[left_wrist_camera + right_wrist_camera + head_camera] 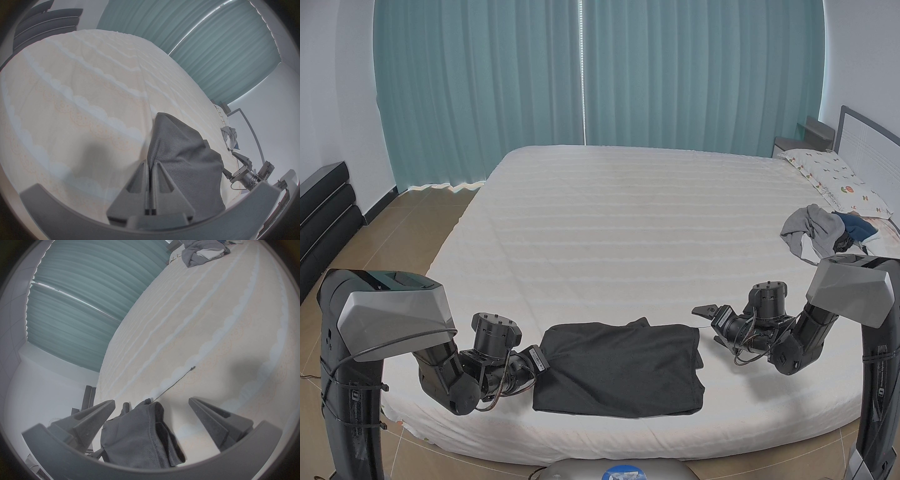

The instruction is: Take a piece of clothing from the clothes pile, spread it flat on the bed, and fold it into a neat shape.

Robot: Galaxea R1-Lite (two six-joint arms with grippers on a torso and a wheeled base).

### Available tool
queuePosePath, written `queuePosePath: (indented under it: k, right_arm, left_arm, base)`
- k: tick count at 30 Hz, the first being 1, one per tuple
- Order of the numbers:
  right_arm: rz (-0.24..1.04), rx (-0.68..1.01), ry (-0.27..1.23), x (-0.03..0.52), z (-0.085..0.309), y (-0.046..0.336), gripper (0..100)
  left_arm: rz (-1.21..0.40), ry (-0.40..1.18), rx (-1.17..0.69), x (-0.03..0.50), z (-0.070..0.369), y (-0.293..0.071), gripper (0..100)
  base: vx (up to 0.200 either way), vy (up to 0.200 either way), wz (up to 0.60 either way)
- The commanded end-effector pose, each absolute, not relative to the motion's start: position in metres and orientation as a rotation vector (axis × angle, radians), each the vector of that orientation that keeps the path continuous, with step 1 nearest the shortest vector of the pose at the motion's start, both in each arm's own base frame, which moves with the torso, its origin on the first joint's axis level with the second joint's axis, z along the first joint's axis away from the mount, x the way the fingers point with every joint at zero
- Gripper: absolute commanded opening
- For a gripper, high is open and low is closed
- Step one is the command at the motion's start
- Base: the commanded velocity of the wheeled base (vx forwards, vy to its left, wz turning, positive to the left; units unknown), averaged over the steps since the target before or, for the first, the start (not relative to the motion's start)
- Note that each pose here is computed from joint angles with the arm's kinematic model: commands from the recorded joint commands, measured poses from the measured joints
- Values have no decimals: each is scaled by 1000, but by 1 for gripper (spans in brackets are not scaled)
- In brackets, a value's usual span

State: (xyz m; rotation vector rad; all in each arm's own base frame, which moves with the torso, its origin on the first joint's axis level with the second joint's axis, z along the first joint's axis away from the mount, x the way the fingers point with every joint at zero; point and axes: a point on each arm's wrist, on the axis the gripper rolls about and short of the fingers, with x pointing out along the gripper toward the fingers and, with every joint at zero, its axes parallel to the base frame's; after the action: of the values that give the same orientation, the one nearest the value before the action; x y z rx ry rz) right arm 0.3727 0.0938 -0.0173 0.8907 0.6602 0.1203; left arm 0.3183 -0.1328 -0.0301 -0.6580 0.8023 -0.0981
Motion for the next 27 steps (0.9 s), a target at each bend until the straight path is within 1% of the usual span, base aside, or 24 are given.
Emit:
queuePosePath:
  k: [1,2,10,13,17,20,21,22,23,25,27]
  right_arm:
    - [122,891,660,373,-17,94,100]
    - [122,891,657,373,-17,94,100]
    - [120,889,649,373,-15,93,100]
    - [119,880,613,376,-6,93,100]
    - [99,813,551,384,3,93,100]
    - [85,768,548,379,15,98,100]
    - [84,766,547,379,15,99,100]
    - [69,728,530,375,28,99,100]
    - [69,728,530,375,28,99,100]
    - [25,629,438,369,56,89,100]
    - [9,604,414,364,63,86,100]
  left_arm:
    - [-97,807,-657,317,-30,-133,0]
    - [-99,804,-657,317,-29,-133,100]
    - [-93,804,-658,316,-26,-131,100]
    - [-83,771,-675,320,-7,-124,100]
    - [-72,696,-707,323,23,-109,100]
    - [-47,606,-711,323,47,-99,100]
    - [-43,605,-711,322,48,-98,100]
    - [-7,539,-702,320,63,-92,100]
    - [-7,539,-702,320,63,-92,100]
    - [40,431,-695,309,91,-78,100]
    - [42,412,-697,303,98,-75,100]
  base:
    - [0,0,0]
    - [0,0,0]
    - [0,0,0]
    - [0,0,0]
    - [0,0,0]
    - [0,0,0]
    - [0,0,0]
    - [0,0,0]
    - [0,0,0]
    - [0,0,0]
    - [0,0,0]
